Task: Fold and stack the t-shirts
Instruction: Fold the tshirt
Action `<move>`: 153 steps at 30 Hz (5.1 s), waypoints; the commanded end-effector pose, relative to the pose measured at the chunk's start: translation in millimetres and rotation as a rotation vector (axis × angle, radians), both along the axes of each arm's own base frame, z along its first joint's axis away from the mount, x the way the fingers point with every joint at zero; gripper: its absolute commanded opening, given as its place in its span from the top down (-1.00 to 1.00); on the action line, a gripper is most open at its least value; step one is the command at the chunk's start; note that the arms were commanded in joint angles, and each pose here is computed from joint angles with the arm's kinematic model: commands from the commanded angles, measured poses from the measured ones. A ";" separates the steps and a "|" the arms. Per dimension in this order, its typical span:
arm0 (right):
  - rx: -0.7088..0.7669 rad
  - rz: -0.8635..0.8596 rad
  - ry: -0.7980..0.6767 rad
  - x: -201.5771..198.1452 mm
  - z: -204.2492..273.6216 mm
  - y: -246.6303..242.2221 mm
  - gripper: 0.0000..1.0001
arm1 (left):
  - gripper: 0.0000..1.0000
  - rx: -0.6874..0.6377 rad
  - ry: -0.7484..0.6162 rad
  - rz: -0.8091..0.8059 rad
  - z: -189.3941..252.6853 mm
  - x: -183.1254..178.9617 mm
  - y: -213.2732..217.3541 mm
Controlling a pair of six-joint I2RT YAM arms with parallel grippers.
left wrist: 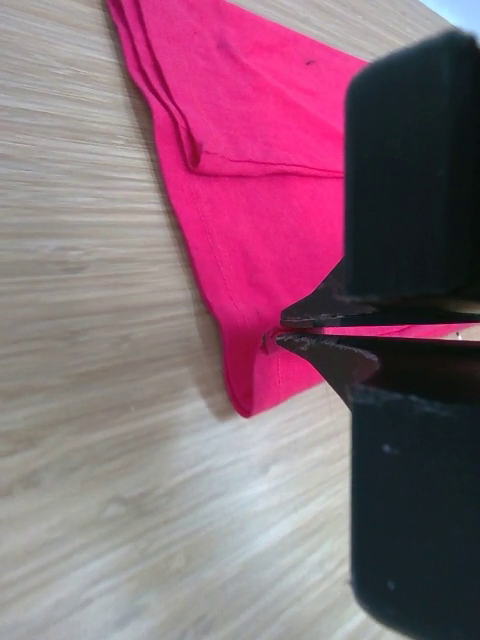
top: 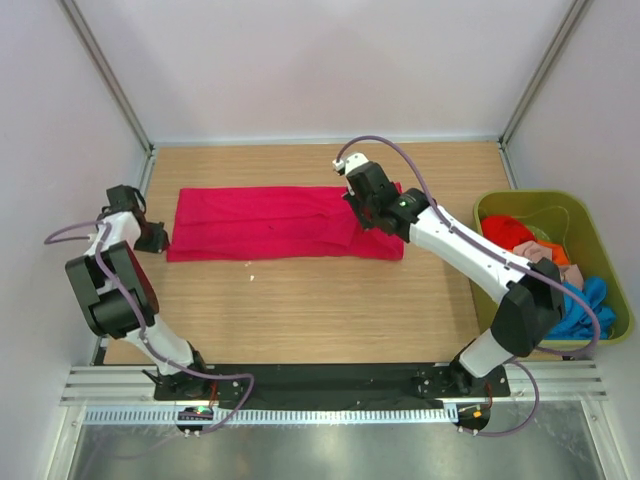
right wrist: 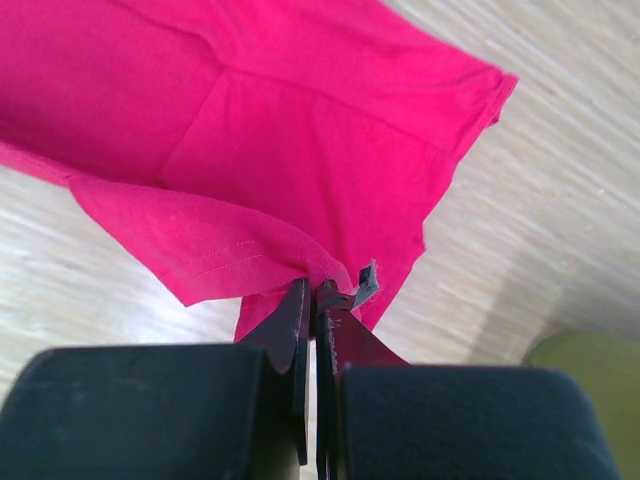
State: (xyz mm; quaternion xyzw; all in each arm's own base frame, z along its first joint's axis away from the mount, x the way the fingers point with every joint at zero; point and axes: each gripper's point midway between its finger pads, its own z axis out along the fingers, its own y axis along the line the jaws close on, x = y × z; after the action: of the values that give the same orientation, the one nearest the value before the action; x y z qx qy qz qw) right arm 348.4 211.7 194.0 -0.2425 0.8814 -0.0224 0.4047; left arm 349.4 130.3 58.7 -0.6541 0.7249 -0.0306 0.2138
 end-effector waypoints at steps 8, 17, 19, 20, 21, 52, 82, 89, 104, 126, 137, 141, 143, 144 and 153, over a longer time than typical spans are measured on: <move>-0.107 0.041 -0.043 47.7 -1.8 3.8 0.98 | 1.00 0.067 0.058 -0.026 4.8 40.6 10.5; -0.145 0.016 -0.024 55.6 -15.0 -8.1 0.98 | 1.00 0.087 0.109 -0.063 -6.0 53.1 4.1; -0.154 0.004 -0.030 57.4 -13.3 -11.8 0.98 | 0.99 0.103 0.124 -0.064 -3.9 54.4 6.4; -0.157 0.001 -0.029 57.5 -12.2 -13.8 0.98 | 0.99 0.110 0.125 -0.071 -2.1 55.9 5.3; -0.156 0.000 -0.030 58.1 -10.8 -14.2 0.98 | 0.99 0.119 0.118 -0.072 1.9 59.0 5.4; -0.200 -0.010 -0.041 79.3 -26.3 -31.7 0.98 | 0.99 0.183 0.229 -0.079 -20.2 83.7 1.7; -0.142 0.024 -0.027 86.2 -30.1 -15.5 0.98 | 0.06 0.232 -0.015 -0.278 27.2 87.9 -16.4; -0.131 0.029 -0.005 82.5 -33.5 -12.5 0.98 | 0.03 0.141 0.045 -0.460 -21.8 98.5 -34.4; -0.124 0.025 -0.008 77.7 -31.5 -15.8 0.98 | 0.12 0.180 0.153 -0.500 -29.9 95.6 -21.7; -0.222 0.030 -0.085 100.7 -10.5 -21.0 0.98 | 0.99 0.311 0.266 -0.421 -16.6 89.7 10.3; -0.260 0.022 -0.102 130.7 -24.9 -29.8 0.98 | 0.99 0.296 0.262 -0.425 -24.5 98.1 8.6; -0.267 0.014 -0.094 136.5 -33.2 -31.6 0.92 | 0.78 0.301 0.274 -0.428 -20.8 99.5 10.1; -0.262 0.022 -0.087 138.6 -37.4 -29.1 0.89 | 0.61 0.299 0.282 -0.428 -20.2 98.0 10.7; -0.256 0.025 -0.086 138.7 -38.8 -27.2 0.88 | 0.55 0.299 0.280 -0.430 -18.8 98.5 9.8; -0.211 0.061 -0.081 135.7 -35.8 -17.5 0.86 | 0.15 0.448 0.226 -0.372 53.3 94.9 23.2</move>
State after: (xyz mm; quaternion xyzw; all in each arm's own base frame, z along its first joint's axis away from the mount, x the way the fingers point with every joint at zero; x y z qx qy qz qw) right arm 469.7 184.0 126.5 -0.3177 0.8650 -0.1243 0.3680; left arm 440.2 140.5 47.3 -0.4422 0.8660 0.1329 0.1922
